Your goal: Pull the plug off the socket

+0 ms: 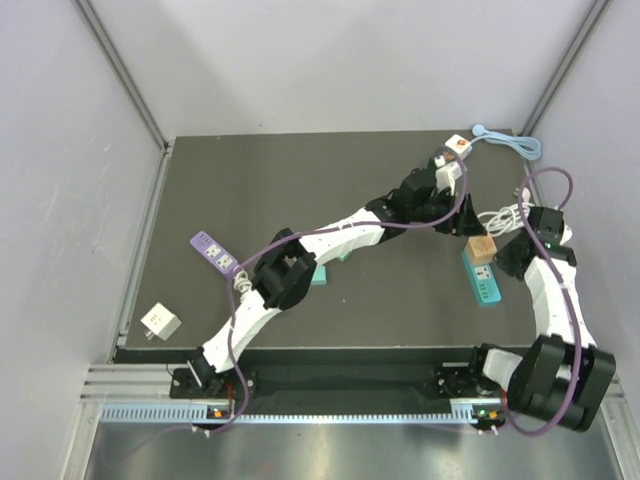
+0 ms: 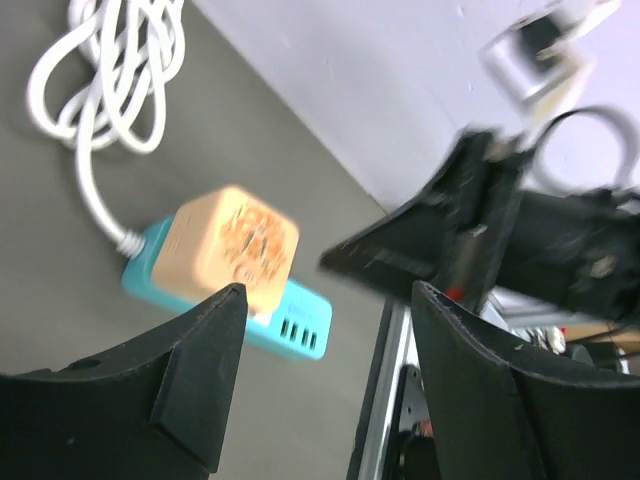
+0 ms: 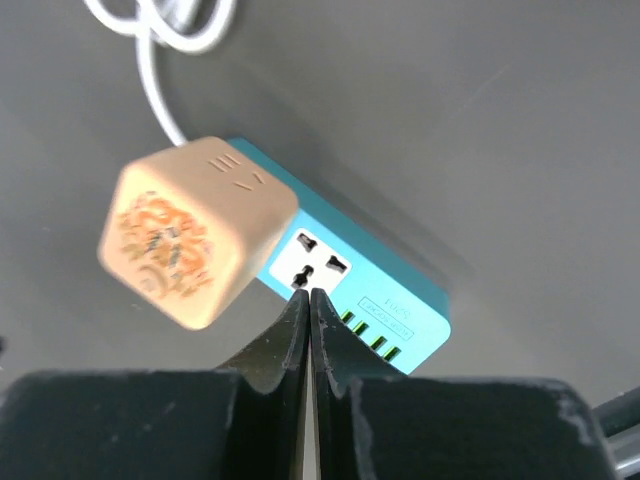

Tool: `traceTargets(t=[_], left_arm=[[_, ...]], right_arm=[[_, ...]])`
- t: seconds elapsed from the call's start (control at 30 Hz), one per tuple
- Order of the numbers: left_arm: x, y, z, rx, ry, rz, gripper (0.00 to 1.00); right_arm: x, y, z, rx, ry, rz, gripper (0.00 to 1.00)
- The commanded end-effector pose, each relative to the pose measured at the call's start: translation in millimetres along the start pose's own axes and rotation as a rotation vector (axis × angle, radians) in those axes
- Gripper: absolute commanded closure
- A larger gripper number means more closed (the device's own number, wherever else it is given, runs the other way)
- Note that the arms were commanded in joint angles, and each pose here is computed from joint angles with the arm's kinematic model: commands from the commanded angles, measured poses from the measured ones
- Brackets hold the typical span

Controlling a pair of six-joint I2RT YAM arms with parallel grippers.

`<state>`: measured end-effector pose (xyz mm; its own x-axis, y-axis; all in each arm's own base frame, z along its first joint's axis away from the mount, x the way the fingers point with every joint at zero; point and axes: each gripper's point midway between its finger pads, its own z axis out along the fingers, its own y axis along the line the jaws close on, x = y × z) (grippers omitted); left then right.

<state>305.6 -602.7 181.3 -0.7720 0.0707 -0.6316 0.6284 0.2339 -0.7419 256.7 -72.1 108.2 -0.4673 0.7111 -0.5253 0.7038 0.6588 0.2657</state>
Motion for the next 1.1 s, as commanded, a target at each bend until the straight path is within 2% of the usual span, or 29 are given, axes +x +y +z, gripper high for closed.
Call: traceTargets(t=[0.0, 0.1, 0.3, 0.33, 0.43, 0.63, 0.87, 0.93, 1.0, 1.07], left_arm=[[1.2, 2.0, 20.5, -0.059, -0.019, 0.024, 0.28], [3.6, 9.6, 29.0, -0.099, -0.035, 0.028, 0.25], [14.5, 21.7, 34.5, -0.178, -0.037, 0.046, 0.24], [14.2, 22.5, 34.3, -0.187, -0.040, 0.051, 0.18], [16.4, 17.3, 36.9, -0.185, -0.051, 0.103, 0.15], [29.3, 14.3, 32.7, -0.107, -0.049, 0.334, 0.12], [53.7, 11.8, 32.2, 0.057, -0.005, 0.626, 0.23], [53.2, 9.4, 30.6, 0.085, -0.043, 0.692, 0.25], [46.6, 9.2, 31.9, 0.076, -0.074, 0.717, 0.32], [41.7, 13.5, 35.9, 0.059, -0.099, 0.732, 0.33]], right_arm=[[2.3, 3.1, 16.5, -0.018, 0.030, -0.018, 1.00], [11.5, 2.1, 27.3, -0.015, 0.080, -0.016, 1.00], [17.9, -13.3, 32.6, 0.037, 0.067, 0.032, 1.00], [19.6, -15.1, 33.0, 0.038, 0.069, 0.037, 1.00], [30.7, -18.3, 36.9, 0.033, 0.094, 0.052, 1.00], [51.0, -12.7, 40.6, -0.021, 0.171, 0.062, 1.00], [53.8, -15.1, 39.6, -0.020, 0.175, 0.071, 1.00], [54.4, -17.2, 39.8, -0.012, 0.185, 0.069, 1.00], [53.8, -17.7, 39.6, -0.013, 0.185, 0.065, 1.00], [52.0, -20.4, 39.1, -0.009, 0.181, 0.068, 1.00]])
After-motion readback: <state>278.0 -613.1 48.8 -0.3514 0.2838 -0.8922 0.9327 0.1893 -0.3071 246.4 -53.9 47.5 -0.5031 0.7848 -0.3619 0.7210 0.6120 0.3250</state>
